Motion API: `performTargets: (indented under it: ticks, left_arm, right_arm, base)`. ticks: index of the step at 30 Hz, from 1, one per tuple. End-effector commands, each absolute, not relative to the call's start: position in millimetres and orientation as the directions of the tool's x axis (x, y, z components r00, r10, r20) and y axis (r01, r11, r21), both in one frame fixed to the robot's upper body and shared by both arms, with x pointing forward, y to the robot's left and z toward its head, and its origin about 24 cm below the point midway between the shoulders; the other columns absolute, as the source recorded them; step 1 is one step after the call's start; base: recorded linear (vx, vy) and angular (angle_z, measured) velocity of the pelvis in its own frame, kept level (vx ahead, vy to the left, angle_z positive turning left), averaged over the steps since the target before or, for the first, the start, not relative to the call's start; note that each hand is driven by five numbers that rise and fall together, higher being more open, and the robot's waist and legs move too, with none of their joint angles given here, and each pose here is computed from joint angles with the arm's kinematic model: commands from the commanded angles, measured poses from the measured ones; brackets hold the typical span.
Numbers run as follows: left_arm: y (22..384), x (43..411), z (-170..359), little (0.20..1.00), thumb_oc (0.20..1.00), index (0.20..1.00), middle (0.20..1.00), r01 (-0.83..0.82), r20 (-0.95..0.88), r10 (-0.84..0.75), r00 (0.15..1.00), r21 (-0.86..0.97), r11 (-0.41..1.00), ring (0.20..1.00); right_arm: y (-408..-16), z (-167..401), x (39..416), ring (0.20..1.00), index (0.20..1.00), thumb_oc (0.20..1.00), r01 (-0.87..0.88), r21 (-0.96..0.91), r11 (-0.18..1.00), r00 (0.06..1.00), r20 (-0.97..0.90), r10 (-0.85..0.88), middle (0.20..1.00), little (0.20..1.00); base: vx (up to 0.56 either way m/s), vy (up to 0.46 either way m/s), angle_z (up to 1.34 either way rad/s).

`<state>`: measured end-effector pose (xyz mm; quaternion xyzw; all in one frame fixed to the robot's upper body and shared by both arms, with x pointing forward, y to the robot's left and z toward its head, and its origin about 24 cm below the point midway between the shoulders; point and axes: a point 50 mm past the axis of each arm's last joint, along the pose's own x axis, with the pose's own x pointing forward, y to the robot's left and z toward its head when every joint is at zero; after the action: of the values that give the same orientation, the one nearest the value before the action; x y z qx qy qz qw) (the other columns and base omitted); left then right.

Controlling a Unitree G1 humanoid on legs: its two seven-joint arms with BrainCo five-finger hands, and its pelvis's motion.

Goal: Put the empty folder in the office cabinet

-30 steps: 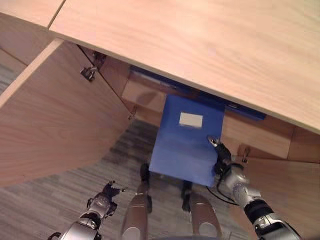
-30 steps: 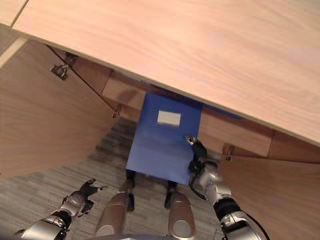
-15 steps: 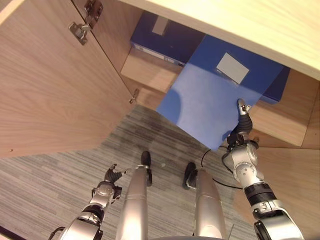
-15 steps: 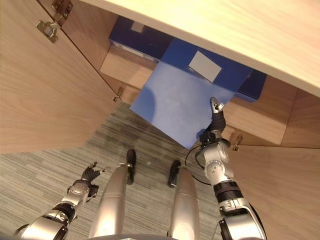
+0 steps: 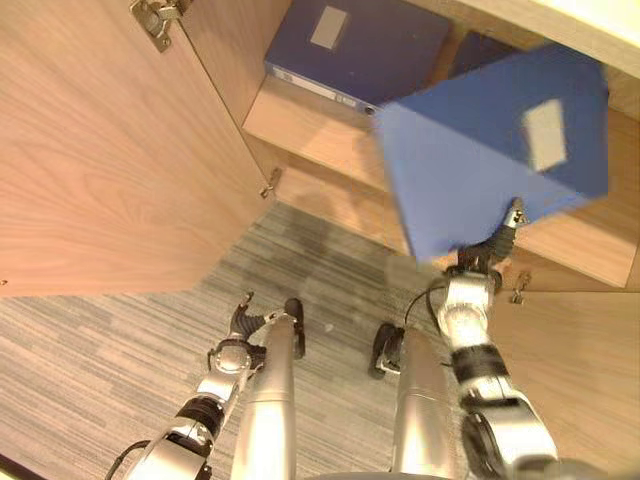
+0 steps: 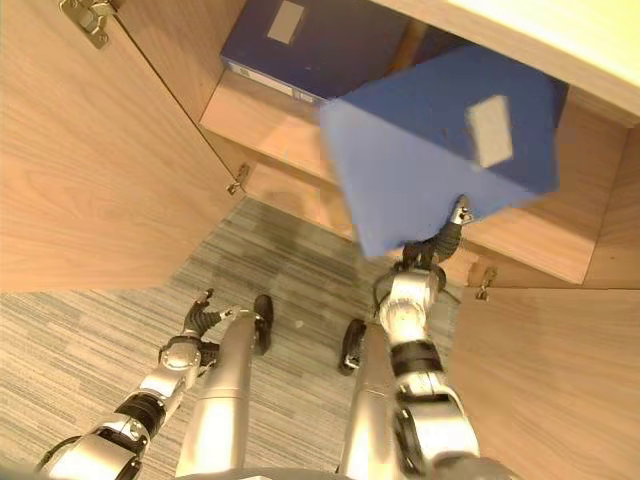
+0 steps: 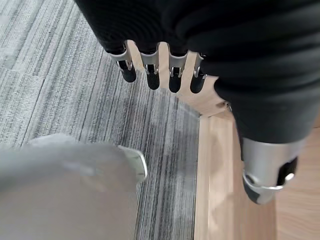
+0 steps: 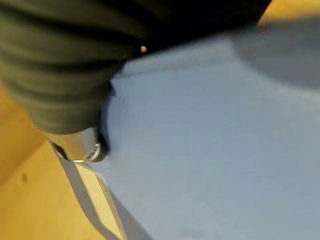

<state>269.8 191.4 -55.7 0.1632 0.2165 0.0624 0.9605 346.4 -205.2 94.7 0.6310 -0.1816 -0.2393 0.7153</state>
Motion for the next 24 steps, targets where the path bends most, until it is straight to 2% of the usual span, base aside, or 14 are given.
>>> performTargets:
  ticks: [1, 6, 7, 8, 9, 10, 11, 12, 13, 16, 22, 24]
  left_arm:
    - [187, 258, -66, 1.000, 1.000, 1.000, 1.000, -0.009, -0.425, 0.178, 0.887, 0.370, 0.929, 1.000]
    - [192, 249, -73, 1.000, 1.000, 1.000, 1.000, 0.017, -0.455, 0.174, 0.873, 0.386, 0.922, 1.000]
    - [187, 254, -32, 1.000, 1.000, 1.000, 1.000, 0.066, -0.308, 0.047, 0.950, 0.346, 0.936, 1.000]
    - [192, 245, -29, 1.000, 1.000, 1.000, 1.000, 0.105, -0.312, 0.013, 0.950, 0.361, 0.927, 1.000]
    - [209, 236, -28, 1.000, 1.000, 1.000, 1.000, 0.108, -0.320, 0.029, 0.947, 0.401, 0.910, 1.000]
    - [209, 234, -28, 1.000, 1.000, 1.000, 1.000, 0.110, -0.321, 0.027, 0.947, 0.399, 0.911, 1.000]
    - [215, 232, -27, 1.000, 1.000, 1.000, 1.000, 0.107, -0.326, 0.037, 0.944, 0.413, 0.905, 1.000]
    - [215, 233, -27, 1.000, 1.000, 1.000, 1.000, 0.107, -0.326, 0.037, 0.945, 0.412, 0.905, 1.000]
    - [217, 233, -27, 1.000, 1.000, 1.000, 1.000, 0.109, -0.329, 0.040, 0.943, 0.422, 0.900, 1.000]
    - [221, 233, -27, 1.000, 1.000, 1.000, 1.000, 0.105, -0.329, 0.049, 0.943, 0.434, 0.895, 1.000]
    - [224, 232, -31, 1.000, 1.000, 1.000, 1.000, 0.120, -0.350, 0.050, 0.935, 0.447, 0.887, 1.000]
    - [227, 228, -34, 1.000, 1.000, 1.000, 1.000, 0.124, -0.369, 0.058, 0.928, 0.451, 0.884, 1.000]
  right_arm:
    - [-231, 119, 349, 0.200, 0.200, 0.200, 0.059, 0.997, 0.057, 0.754, -0.007, -0.657, 0.200, 0.200]
    - [-235, 124, 355, 0.200, 0.200, 0.200, 0.079, 0.995, 0.062, 0.757, -0.019, -0.653, 0.200, 0.200]
    - [-248, 128, 354, 0.200, 0.200, 0.200, 0.058, 0.997, 0.047, 0.745, -0.011, -0.667, 0.200, 0.200]
    - [-253, 128, 355, 0.200, 0.200, 0.200, 0.065, 0.997, 0.049, 0.740, -0.015, -0.672, 0.200, 0.200]
    - [-262, 134, 359, 0.200, 0.200, 0.200, 0.141, 0.977, 0.157, 0.746, 0.000, -0.666, 0.200, 0.200]
    - [-263, 136, 361, 0.200, 0.200, 0.200, 0.150, 0.975, 0.164, 0.749, -0.004, -0.663, 0.200, 0.200]
    - [-263, 143, 364, 0.200, 0.200, 0.200, 0.182, 0.954, 0.237, 0.765, 0.015, -0.644, 0.200, 0.200]
    - [-263, 143, 365, 0.200, 0.200, 0.200, 0.182, 0.954, 0.238, 0.765, 0.015, -0.644, 0.200, 0.200]
    - [-262, 148, 367, 0.200, 0.200, 0.200, 0.186, 0.939, 0.288, 0.778, 0.038, -0.628, 0.200, 0.200]
    - [-271, 176, 369, 0.200, 0.200, 0.200, 0.145, 0.917, 0.372, 0.768, 0.132, -0.626, 0.200, 0.200]
    - [-291, 225, 366, 0.200, 0.200, 0.200, 0.039, 0.917, 0.397, 0.701, 0.258, -0.665, 0.200, 0.200]
    - [-296, 255, 359, 0.200, 0.200, 0.200, -0.055, 0.916, 0.397, 0.645, 0.336, -0.687, 0.200, 0.200]
  base:
    - [0.04, 0.003, 0.11]
    - [0.03, -0.005, 0.06]
    - [0.05, -0.046, 0.04]
    - [0.05, -0.057, 0.08]
    - [0.02, -0.026, 0.15]
    - [0.01, -0.018, 0.21]
    - [0.00, -0.005, 0.22]
    - [0.01, -0.014, 0.20]
    - [0.01, -0.022, 0.14]
    - [0.01, -0.018, 0.04]
    - [0.00, -0.003, 0.01]
    - [0.00, 0.000, 0.00]
